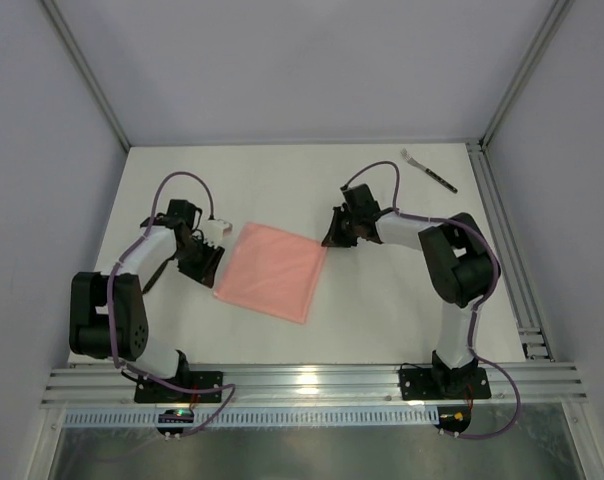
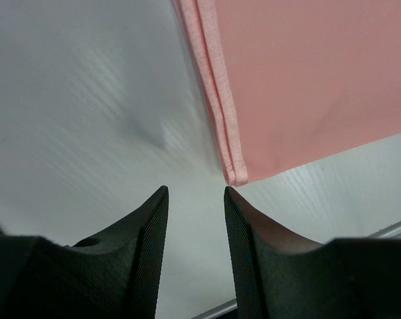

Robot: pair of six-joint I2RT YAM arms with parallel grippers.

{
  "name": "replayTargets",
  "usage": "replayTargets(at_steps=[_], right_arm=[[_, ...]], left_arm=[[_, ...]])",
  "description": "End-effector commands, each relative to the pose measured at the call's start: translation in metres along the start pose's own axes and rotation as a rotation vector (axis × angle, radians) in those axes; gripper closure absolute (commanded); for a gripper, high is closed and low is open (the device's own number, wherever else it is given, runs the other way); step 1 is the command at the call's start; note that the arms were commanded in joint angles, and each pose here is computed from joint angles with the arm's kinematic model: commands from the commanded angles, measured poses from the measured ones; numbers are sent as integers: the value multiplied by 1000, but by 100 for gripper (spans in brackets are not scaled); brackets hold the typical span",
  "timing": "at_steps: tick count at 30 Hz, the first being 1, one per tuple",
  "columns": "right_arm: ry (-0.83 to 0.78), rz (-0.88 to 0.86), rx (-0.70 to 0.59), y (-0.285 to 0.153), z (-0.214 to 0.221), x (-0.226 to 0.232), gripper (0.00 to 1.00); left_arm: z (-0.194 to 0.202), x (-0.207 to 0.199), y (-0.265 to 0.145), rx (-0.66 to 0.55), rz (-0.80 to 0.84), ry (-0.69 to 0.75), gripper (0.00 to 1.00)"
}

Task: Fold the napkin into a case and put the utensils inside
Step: Move the square-folded napkin to the center of the board, then fold the top corner of the square-folded napkin at the center of the board.

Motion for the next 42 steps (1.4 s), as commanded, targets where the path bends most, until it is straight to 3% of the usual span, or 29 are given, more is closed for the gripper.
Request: replayTargets(at_steps=[1, 6, 12, 15, 16, 21, 26, 29, 33, 36, 42], right_arm=[[29, 63, -20, -18, 15, -13, 96], [73, 104, -91, -48, 34, -29, 96], [140, 162, -72, -76, 91, -62, 96], [114, 187, -26, -88, 115, -68, 78], [101, 190, -13, -96, 118, -66, 64], [-76, 178, -110, -127, 70, -33, 44], [-273, 167, -129, -122, 12, 6, 44], [-352, 93, -104, -98, -16, 35, 50], [-420, 7, -82, -67, -51, 73, 50], [-479, -15, -39, -39, -59, 88, 50], [-568, -52, 87, 5, -44, 98, 62]], left_arm=[[-20, -11, -8, -79, 115, 14, 58], [-34, -8, -5, -84, 147, 6, 59], [-46, -16, 3, -67, 188, 52, 58], [-46, -23, 5, -60, 222, 59, 57], [-44, -24, 5, -55, 225, 59, 56], [-29, -31, 3, -11, 251, 69, 52], [-23, -37, 8, -9, 261, 65, 50], [-20, -37, 15, 9, 250, 49, 50], [-20, -31, 24, 30, 226, 39, 55], [-20, -30, 29, 43, 224, 35, 60], [-19, -29, 33, 46, 217, 31, 70]])
Point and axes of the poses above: each gripper's point midway between its finger pads, its own y axis out along the fingers, its own x axis along the line the jaws close on, z = x × y, the point moved 4 cm from there along -y, back along the fingers, and after that the axes turned 4 degrees about y, right-handed, at the moved point
